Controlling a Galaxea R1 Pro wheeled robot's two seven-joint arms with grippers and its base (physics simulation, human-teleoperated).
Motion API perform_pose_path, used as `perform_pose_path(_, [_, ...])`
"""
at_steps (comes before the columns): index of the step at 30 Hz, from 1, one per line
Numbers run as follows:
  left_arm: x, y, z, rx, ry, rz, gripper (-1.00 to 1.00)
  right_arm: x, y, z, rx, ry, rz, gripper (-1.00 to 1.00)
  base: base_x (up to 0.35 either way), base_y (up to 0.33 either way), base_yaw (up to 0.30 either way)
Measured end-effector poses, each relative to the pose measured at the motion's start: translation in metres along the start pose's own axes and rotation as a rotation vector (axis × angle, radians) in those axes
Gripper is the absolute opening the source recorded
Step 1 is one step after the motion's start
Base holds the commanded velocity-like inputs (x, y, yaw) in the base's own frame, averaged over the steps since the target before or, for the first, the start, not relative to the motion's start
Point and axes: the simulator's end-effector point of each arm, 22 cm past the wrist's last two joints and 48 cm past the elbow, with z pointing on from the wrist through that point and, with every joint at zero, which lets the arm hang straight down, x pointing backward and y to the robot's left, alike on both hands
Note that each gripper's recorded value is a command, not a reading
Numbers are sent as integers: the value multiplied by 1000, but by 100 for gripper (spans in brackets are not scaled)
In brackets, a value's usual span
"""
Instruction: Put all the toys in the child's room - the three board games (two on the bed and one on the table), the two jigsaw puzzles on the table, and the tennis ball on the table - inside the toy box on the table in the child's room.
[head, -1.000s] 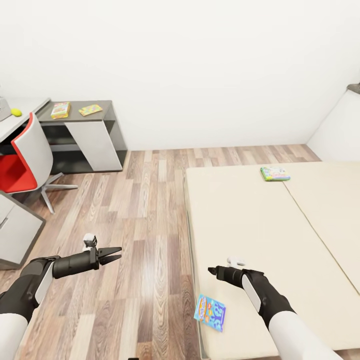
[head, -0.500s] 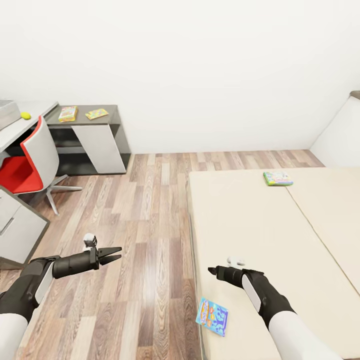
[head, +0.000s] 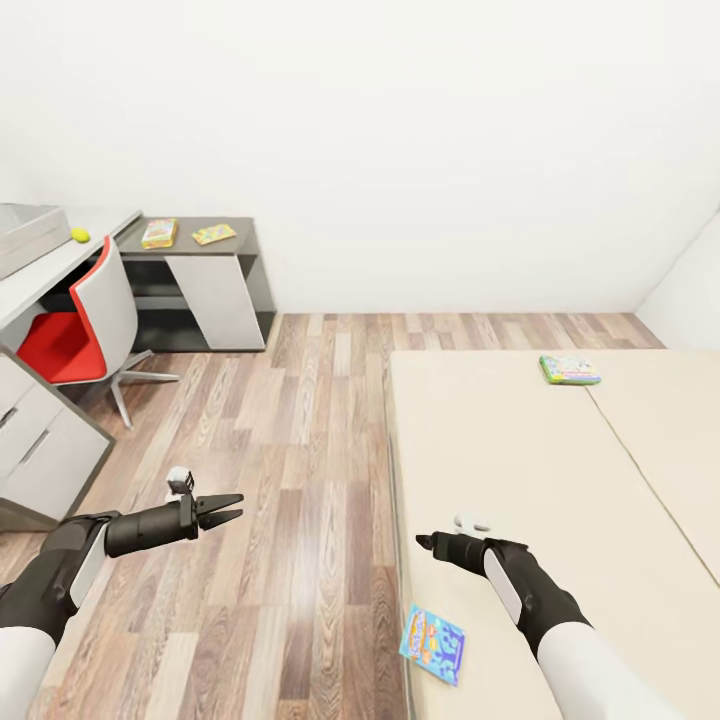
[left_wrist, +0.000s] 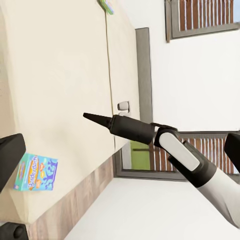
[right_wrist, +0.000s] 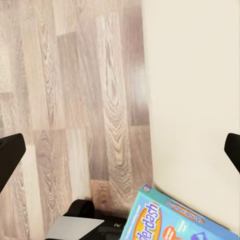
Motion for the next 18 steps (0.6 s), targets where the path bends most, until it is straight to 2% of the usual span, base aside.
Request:
perform_pose_path(10, [-3,-7,-1,4,-4,14,100,-7,3,-5,-3,-13,-5,100,0,0,119])
perform_pose_path(18, [-3,-9,-2,6,-5,18,100,-9,3,-7,-2,-18,-6,100,0,1,-35])
